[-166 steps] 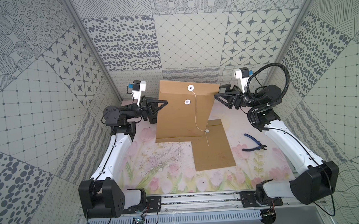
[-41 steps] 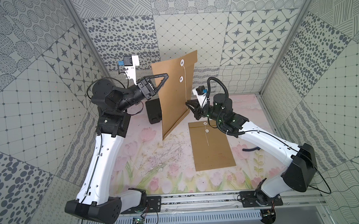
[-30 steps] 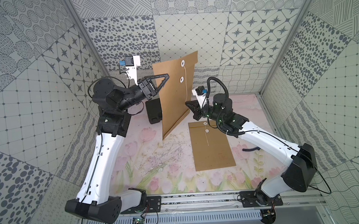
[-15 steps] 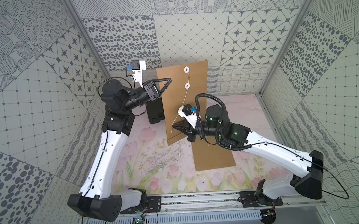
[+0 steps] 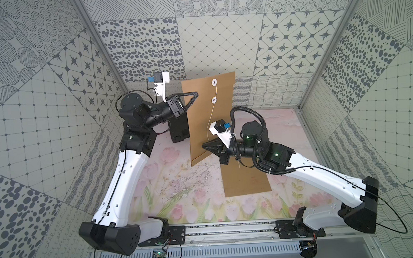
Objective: Close the mouth of the file bag
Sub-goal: Close the file bag.
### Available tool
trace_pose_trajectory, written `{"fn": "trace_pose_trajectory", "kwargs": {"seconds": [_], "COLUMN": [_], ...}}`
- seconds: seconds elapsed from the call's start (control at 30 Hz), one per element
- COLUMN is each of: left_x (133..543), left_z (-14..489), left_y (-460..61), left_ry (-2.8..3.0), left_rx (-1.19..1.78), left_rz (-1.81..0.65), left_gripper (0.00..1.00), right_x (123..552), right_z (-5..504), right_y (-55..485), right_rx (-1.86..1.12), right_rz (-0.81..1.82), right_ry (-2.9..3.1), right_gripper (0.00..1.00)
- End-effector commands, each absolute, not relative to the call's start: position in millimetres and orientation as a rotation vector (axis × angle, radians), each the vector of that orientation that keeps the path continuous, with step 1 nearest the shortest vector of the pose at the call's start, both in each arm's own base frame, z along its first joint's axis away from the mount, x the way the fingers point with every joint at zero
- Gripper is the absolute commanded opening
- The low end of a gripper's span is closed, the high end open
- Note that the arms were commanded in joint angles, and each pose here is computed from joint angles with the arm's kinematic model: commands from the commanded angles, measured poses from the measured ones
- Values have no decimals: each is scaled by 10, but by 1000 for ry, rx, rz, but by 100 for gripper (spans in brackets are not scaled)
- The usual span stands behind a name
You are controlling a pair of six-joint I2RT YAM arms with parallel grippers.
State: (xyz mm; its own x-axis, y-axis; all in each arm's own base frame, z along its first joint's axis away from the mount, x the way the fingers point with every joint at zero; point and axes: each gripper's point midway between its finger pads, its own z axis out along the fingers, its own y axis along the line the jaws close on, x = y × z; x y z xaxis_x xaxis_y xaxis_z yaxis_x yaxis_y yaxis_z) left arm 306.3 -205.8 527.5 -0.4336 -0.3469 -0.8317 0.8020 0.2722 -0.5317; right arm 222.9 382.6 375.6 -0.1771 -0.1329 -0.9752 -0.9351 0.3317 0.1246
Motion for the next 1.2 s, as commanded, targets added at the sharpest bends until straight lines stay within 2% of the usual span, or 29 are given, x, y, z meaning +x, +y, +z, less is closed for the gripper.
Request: {"fn": "trace_pose_trajectory", "kwargs": {"seconds": [0.0, 0.17, 0.27, 0.37, 0.43, 0.57, 0.8, 1.17], "left_x": [2901, 2867, 2872, 2864, 2847, 2804, 2746, 2688], "left_z": [5500, 5528, 5548, 5614, 5643, 5681, 5650, 5669], "left_y": [-2062, -2056, -2049, -2044, -2047, -2089, -2233, -2329], "left_ry": [1391, 1378, 1378, 1365, 1361, 1356, 1372, 1371], "left_rx": [531, 533, 525, 523, 526, 540, 575, 609], "left_rz": [-1375, -1382, -1378, -1386, -1389, -1399, -1407, -1407], "left_gripper": [0, 0, 0, 0, 0, 0, 0, 0], "right_x": [2467, 2734, 2726, 2692, 2698, 2671, 2843, 3086], "right_z": [3745, 3798, 3718, 3533, 3502, 3469, 3523, 3634], "right_y": [3512, 3232, 3268, 3356, 3387, 3594, 3835, 3889], "right_rx": [-878, -775, -799, -823, -814, -842, -804, -657], "right_rz": [949, 889, 902, 956, 979, 1034, 1016, 929], "right_ry": [1639, 1670, 1671, 1681, 1655, 1609, 1513, 1449], "right_gripper": [0, 0, 0, 29, 40, 52, 59, 52]}}
